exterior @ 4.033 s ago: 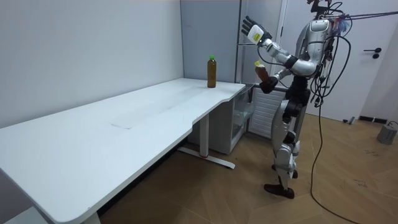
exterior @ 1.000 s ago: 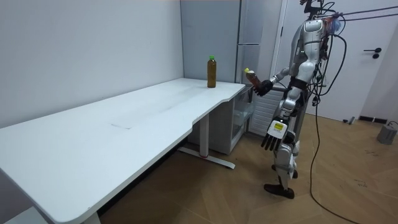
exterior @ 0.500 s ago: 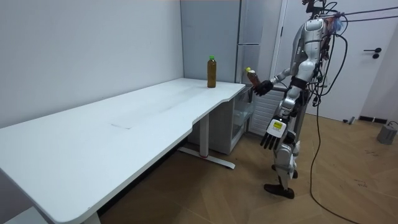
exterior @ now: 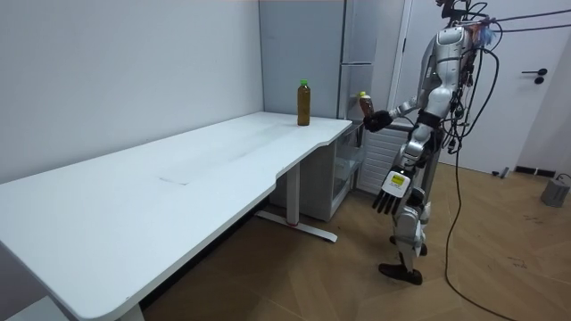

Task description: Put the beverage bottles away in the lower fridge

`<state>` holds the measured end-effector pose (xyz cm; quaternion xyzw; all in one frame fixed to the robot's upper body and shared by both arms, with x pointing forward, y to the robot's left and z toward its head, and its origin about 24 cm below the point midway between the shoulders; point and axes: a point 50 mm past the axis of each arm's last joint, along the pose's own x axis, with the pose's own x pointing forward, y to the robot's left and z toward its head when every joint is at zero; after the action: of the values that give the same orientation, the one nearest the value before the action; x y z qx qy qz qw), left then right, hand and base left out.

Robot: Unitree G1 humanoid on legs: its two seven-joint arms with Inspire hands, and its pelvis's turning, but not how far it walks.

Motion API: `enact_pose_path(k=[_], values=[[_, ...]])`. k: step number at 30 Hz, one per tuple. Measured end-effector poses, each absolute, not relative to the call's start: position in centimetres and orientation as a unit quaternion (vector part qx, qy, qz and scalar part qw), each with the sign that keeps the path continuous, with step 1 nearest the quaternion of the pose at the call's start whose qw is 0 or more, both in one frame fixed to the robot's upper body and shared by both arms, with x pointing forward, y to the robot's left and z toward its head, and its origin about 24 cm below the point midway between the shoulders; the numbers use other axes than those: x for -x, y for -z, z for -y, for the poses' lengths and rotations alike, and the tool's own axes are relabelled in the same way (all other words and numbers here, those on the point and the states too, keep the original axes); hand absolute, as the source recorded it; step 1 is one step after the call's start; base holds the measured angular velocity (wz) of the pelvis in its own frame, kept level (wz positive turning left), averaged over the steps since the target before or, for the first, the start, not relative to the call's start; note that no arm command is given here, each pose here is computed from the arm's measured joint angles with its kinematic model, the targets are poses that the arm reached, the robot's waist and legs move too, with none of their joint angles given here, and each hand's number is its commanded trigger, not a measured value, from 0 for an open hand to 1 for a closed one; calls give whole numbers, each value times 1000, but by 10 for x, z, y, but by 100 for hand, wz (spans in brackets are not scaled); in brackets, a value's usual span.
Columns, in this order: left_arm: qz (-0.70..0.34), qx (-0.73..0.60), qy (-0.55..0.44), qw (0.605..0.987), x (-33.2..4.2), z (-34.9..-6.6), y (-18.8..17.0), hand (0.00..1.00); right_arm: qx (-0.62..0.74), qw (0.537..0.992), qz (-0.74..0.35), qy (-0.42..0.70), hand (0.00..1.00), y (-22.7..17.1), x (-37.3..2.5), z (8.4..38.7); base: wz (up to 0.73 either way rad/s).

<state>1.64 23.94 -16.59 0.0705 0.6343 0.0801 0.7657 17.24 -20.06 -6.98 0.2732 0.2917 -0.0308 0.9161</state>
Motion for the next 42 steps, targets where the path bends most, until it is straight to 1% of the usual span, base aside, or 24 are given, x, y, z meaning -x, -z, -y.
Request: enact_pose_path(k=[8, 13, 19, 23, 36, 42], values=[[-641, -68, -84, 760, -13, -240, 166, 0, -319, 899, -294, 65, 100, 72, -171, 201, 0], [-644, -69, -83, 757, -12, -240, 166, 0, -367, 880, -291, 86, 100, 73, -171, 200, 0], [-644, -73, -82, 757, -12, -240, 166, 0, -399, 857, -304, 119, 100, 85, -163, 200, 0], [-645, -73, -77, 757, -12, -239, 166, 0, -413, 848, -305, 132, 100, 86, -163, 200, 0], [-632, -89, -60, 768, -23, -236, 165, 0, -498, 809, -269, 157, 100, 83, -165, 199, 0], [-633, -90, -59, 767, -22, -236, 166, 0, -544, 782, -249, 173, 100, 83, -165, 198, 0]])
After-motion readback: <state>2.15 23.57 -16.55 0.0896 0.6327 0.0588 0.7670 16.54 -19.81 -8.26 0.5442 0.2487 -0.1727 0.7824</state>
